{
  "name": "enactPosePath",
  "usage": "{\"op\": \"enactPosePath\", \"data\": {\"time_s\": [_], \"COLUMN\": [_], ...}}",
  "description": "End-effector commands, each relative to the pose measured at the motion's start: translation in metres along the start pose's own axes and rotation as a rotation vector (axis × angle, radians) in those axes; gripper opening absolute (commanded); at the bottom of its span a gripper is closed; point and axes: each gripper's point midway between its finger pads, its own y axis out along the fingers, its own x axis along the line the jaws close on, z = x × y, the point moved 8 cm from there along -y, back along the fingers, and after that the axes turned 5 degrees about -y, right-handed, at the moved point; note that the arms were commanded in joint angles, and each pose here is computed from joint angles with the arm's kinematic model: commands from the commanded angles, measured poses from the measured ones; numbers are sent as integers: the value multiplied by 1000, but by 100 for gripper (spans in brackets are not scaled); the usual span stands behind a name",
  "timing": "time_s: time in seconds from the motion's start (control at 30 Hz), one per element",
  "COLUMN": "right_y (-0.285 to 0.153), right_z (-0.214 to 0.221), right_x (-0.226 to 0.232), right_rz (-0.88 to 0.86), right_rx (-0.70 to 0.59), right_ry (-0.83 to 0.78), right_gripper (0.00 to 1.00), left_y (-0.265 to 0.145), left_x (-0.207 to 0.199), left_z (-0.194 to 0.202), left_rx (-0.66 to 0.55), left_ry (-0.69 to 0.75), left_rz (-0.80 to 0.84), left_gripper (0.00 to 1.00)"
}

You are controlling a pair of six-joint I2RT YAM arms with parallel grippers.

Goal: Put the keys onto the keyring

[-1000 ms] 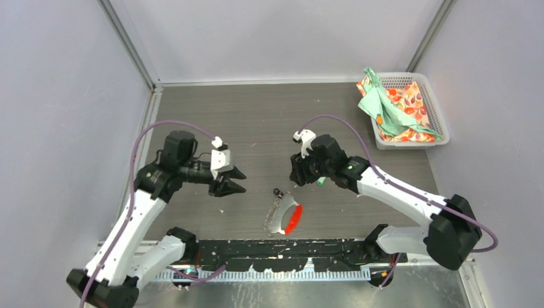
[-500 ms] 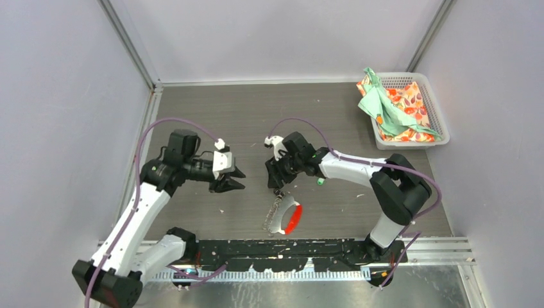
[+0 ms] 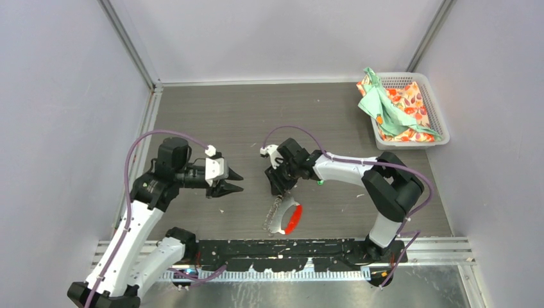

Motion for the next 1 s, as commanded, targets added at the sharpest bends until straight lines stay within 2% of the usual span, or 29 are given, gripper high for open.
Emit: {"op": "enactPosePath", "data": {"time_s": [0.0,0.2,0.37,0.53,0.83,0.97], "right_y": [-4,0,1,-11,-67,-88], "right_z": [-12,-13,-12,-21,-52,-60], "right_x": [-2,0,0,-1,17,24], "right_rz": [39,14,10,64,80,83], "right_rx": [-36,-45,-41,-98,-372,-447], "right_ry": [-24,-6,5,-8,-66,-98], "right_gripper": [46,31,24,1,1,1], "left_y": [-1,-4,-5,-6,-8,-8], "left_x": [-4,-7,-9,-10,-13,-14], "left_z": [-6,-8,-9,-9,-9,-9], "left_rx": [-40,-46,-38,-36,-37,-38], "left_ry": [10,17,22,22,23,21], "left_rz": [3,-2,-5,-7,-10,-8], "left_gripper": [34,33,33,33,32,32]}}
